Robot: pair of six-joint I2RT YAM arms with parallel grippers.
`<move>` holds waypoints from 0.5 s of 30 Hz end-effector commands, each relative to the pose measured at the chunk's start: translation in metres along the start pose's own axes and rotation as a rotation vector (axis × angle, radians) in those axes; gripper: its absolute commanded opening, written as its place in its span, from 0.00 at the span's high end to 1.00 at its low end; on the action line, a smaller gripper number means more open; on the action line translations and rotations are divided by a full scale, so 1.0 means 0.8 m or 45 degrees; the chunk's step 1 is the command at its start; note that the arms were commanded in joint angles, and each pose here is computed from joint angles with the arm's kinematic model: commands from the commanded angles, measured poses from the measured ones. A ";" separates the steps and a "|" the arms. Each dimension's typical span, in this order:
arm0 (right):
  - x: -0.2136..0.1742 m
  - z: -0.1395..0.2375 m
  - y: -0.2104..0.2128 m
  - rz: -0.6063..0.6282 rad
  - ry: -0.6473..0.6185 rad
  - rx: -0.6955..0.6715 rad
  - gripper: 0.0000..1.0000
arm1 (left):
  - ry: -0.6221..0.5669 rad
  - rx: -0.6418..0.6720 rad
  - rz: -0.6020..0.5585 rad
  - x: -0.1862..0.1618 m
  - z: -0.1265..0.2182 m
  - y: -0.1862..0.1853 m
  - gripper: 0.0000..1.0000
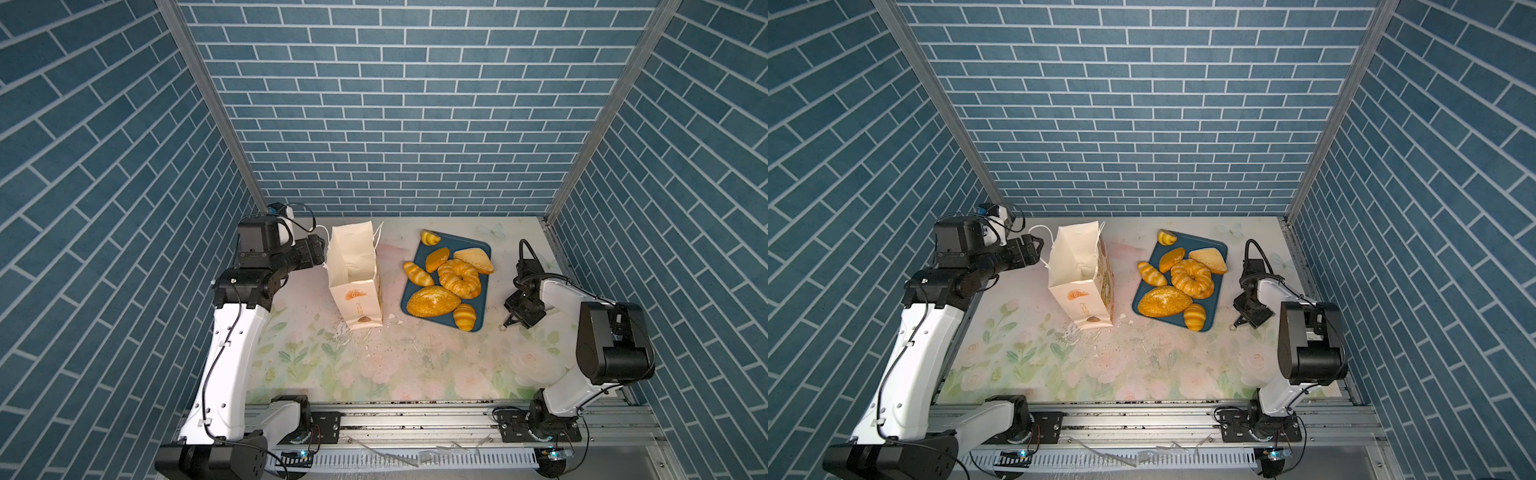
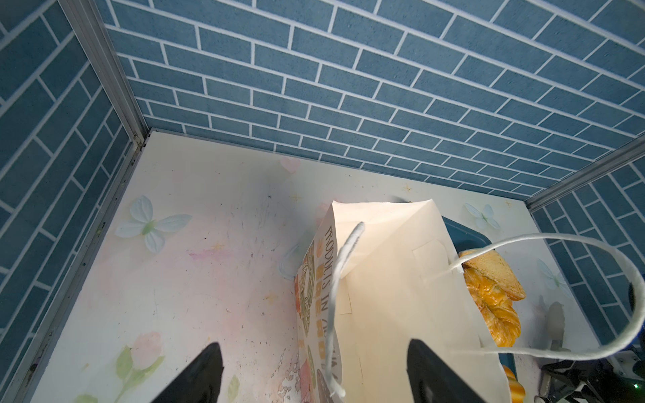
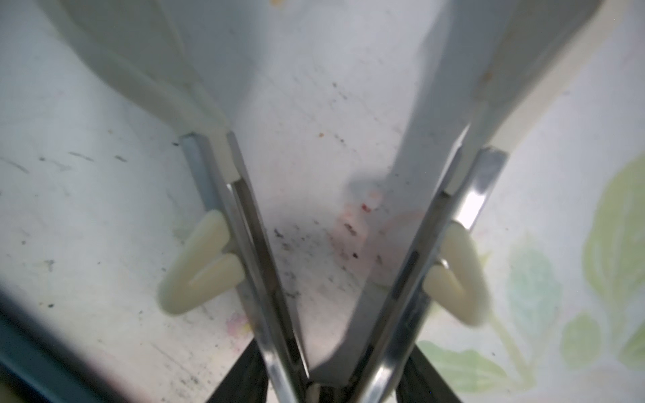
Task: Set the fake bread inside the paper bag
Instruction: 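Lower the right gripper onto the metal tongs and close on them, then lift the tongs with the right gripper and open them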
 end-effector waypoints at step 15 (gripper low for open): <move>-0.013 0.006 0.010 0.900 0.140 0.016 0.49 | -0.067 0.000 0.035 0.000 0.011 0.000 0.16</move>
Point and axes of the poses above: each gripper's point midway between its finger pads, its own z axis back along the fingers, its own y axis along the line the jaws close on, x = y × z, the point moved 4 cm from there along z, back along the fingers, and after that the axes turned 10 degrees about -z, right-handed, at the moved point
